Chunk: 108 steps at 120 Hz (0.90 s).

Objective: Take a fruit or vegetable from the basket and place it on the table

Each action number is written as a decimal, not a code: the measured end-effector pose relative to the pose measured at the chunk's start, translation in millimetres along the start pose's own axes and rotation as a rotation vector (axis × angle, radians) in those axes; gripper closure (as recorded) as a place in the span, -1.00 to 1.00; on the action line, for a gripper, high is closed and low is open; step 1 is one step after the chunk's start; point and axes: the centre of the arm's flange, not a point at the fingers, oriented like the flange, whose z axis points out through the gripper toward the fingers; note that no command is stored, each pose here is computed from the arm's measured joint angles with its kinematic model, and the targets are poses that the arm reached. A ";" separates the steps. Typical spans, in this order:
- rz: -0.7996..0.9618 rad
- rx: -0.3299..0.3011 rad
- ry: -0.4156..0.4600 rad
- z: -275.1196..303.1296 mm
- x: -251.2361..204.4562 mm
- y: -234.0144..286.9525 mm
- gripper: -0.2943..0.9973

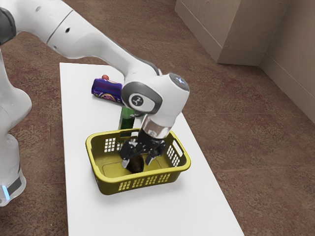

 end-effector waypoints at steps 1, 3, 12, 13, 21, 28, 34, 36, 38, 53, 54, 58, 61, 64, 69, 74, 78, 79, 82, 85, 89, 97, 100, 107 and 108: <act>-0.001 0.001 0.000 0.5 -0.1 0.1 -0.54; -0.002 0.003 0.000 1.3 -0.3 0.4 -0.54; -0.005 0.009 -0.002 3.1 -1.0 0.8 -0.54; -0.006 0.010 -0.003 3.2 -1.0 0.9 -0.54; -0.010 0.015 -0.008 4.3 -1.5 1.1 -0.54; -0.013 0.019 -0.011 5.0 -2.0 1.2 -0.54; -0.014 0.022 -0.013 5.6 -2.3 1.3 -0.54; -0.015 0.022 -0.014 5.7 -2.4 1.3 -0.54; -0.015 0.023 -0.014 6.0 -2.5 1.3 -0.54; -0.018 0.030 -0.014 8.5 -3.2 1.9 -0.44; -0.019 0.030 -0.014 8.5 -3.2 1.9 -0.41; -0.019 0.031 -0.014 8.6 -3.2 1.8 -0.31; -0.020 0.032 -0.014 8.5 -3.2 1.7 -0.23; -0.020 0.033 -0.015 8.1 -3.3 1.6 -0.16; -0.021 0.034 -0.019 6.1 -3.8 1.5 -0.09; -0.021 0.035 -0.023 3.2 -4.6 0.8 -0.06; -0.016 0.032 -0.025 -2.1 -7.5 -0.7 -0.05; -0.013 0.031 -0.027 -4.2 -8.7 -1.1 -0.03; -0.007 0.025 -0.030 -11.4 -12.4 -2.4 -0.02; 0.000 0.019 -0.034 -20.0 -16.0 -3.4 -0.01; 0.008 0.012 -0.039 -31.7 -20.2 -4.8 -0.02; 0.029 -0.006 -0.050 -65.3 -29.8 -9.3 -0.04; 0.035 -0.011 -0.053 -79.0 -31.6 -11.1 -0.04; 0.047 -0.018 -0.055 -111.9 -32.8 -15.9 -0.02; 0.048 -0.019 -0.056 -117.1 -32.3 -16.4 -0.03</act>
